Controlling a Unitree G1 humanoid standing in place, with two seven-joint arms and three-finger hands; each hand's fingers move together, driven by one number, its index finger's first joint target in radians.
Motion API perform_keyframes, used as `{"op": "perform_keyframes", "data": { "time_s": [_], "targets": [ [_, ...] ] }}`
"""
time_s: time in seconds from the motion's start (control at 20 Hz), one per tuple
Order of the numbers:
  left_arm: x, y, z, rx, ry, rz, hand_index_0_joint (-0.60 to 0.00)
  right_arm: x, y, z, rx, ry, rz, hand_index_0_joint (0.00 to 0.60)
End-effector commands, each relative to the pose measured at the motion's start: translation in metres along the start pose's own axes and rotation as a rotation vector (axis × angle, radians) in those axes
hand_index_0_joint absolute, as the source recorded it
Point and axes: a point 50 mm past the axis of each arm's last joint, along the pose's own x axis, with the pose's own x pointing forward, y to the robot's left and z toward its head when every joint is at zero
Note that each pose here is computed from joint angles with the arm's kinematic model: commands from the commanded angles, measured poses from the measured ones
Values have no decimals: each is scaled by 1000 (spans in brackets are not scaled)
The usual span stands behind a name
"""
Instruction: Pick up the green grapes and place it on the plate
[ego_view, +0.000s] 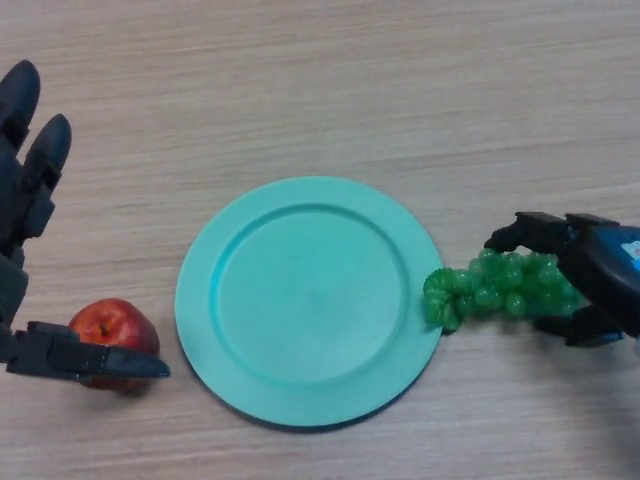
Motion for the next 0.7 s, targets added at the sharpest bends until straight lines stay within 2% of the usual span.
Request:
{"op": "perform_keyframes", "data": {
  "time_s": [0.05, 0.2, 0.4, 0.5, 0.55, 0.6, 0.65, 0.7],
  "targets": [
    [-1, 9, 33, 114, -207, 13, 0, 3, -44, 3, -81, -45, -199, 600],
    [-1, 10, 33, 115, -209, 18, 0, 4, -53, 12, -64, -66, -204, 600],
    [-1, 11, 34, 112, -217, 26, 0, 3, -84, 39, 17, -109, -278, 600],
    [-1, 10, 33, 110, -213, 23, 0, 7, -94, 61, 25, -154, -270, 600],
    [-1, 9, 34, 110, -215, 19, 0, 11, -102, 82, 59, -208, -266, 600],
    [-1, 9, 33, 107, -214, 17, 0, 13, -104, 93, 74, -232, -264, 600],
    [-1, 9, 33, 99, -212, 13, 0, 18, -109, 117, 107, -288, -256, 600],
    [-1, 9, 33, 97, -212, 13, 0, 20, -111, 128, 111, -319, -255, 600]
  ]
}}
